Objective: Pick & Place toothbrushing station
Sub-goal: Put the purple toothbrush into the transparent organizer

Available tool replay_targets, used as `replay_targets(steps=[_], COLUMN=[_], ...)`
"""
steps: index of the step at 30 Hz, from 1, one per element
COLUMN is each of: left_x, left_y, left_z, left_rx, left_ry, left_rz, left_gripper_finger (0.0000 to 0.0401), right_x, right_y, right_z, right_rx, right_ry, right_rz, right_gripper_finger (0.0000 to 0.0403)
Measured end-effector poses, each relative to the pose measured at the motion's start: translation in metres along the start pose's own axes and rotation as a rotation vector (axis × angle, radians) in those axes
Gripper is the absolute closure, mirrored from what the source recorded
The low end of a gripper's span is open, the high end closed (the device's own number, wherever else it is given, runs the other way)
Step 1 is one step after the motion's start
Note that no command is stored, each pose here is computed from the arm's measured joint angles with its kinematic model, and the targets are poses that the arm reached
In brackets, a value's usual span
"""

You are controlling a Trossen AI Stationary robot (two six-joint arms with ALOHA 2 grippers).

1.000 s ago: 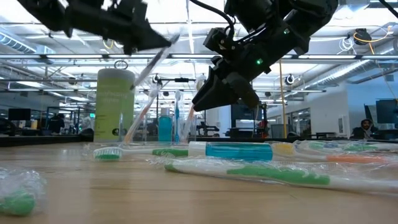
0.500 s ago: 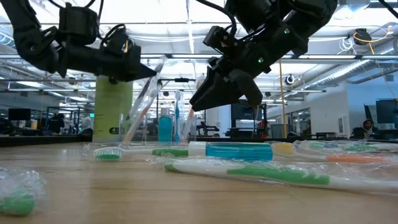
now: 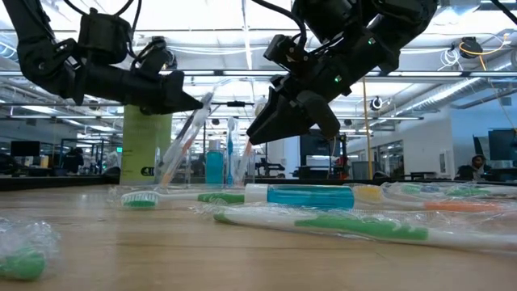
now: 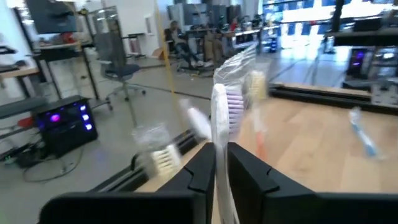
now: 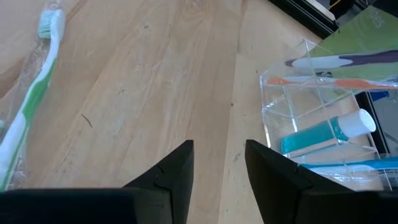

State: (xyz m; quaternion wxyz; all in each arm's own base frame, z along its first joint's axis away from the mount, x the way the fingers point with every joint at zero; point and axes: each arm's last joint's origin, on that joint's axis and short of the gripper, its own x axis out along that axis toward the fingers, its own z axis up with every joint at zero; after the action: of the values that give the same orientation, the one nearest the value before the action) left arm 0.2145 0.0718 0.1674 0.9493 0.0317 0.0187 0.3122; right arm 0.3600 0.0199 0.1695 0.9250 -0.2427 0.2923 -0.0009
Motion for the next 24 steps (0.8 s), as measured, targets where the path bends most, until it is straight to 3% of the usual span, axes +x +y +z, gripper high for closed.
replay_targets(steps=[6,18,21,24], left_x=[0.0,-0.004,-0.005,-0.006], left_y=[0.003,-0.005,-0.006,-0.009], left_z=[-0.005,-0.008,-0.008,-0.007], left_rx=[-0.006,0.049,0.054,0.082], left_ry=[0.048,0.084,0.087,0.088], left_rz=[0.1,0.088,0.137,0.137], left_gripper_finger=[0.0327,0.0314,0.0325,0.0362], right_x=[0.0,0.0,0.0,0.0], right_y=[0.0,0.0,0.0,0.0], right_z=[0.0,0.0,0.0,0.0], right_rx=[0.0,0.0,0.0,0.0], right_ry=[0.0,0.0,0.0,0.001], right_rz=[0.0,0.0,0.0,0.0], right_gripper_finger=[0.0268,0.0268,0.0268,0.0268])
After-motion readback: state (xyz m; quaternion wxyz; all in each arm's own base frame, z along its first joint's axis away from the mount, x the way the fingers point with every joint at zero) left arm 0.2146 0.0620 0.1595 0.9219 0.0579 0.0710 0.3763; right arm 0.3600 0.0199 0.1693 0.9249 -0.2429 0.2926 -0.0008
